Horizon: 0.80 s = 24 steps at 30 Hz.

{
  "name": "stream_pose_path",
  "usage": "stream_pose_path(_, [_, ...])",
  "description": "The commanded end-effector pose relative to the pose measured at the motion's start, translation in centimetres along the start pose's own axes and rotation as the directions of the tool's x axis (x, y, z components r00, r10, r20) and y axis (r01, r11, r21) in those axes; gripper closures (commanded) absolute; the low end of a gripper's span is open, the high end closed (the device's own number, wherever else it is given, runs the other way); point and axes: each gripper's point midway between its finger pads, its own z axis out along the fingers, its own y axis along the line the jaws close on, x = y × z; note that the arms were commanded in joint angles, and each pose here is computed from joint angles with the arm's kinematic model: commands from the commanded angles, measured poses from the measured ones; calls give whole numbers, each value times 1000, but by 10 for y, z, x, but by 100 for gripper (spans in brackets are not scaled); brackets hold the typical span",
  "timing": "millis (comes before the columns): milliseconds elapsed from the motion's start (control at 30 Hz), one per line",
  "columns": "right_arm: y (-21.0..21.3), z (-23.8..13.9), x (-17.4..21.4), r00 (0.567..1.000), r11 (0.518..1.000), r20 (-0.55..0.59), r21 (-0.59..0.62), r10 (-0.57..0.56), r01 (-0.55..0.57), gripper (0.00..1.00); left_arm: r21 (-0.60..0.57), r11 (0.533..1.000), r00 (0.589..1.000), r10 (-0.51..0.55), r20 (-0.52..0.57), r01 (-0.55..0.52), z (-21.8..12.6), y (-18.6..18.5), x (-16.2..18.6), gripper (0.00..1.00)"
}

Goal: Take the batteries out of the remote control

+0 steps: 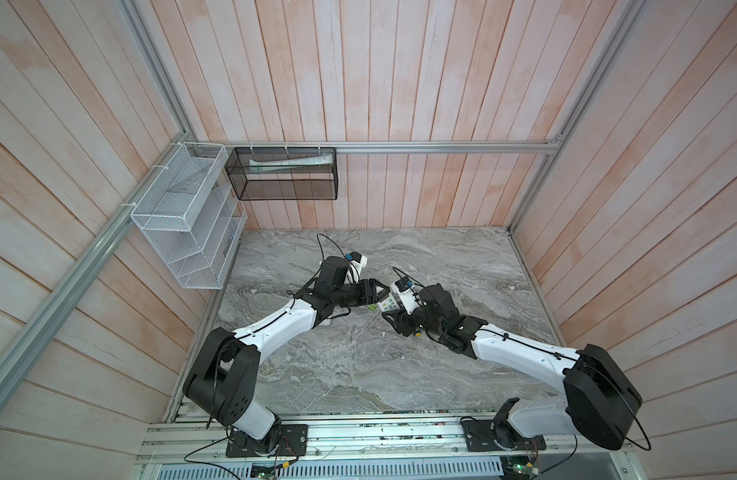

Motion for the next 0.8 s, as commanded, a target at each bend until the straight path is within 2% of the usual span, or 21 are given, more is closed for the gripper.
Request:
stream_pose_path(0, [10,0,-27,997,999,74,-27,-23,25,56,23,1000,1000,-20,-6,21,4,4,4,43])
stream_pose_path(267, [11,3,-32,996,999,77,-20,-39,41,56,16,999,999,-41,-12,42,5,8,6,63])
stream_pose_path(767, [12,3,-36,995,999,91,-17,-50,52,56,32,998,999,-48,-10,48,2,8,5,83])
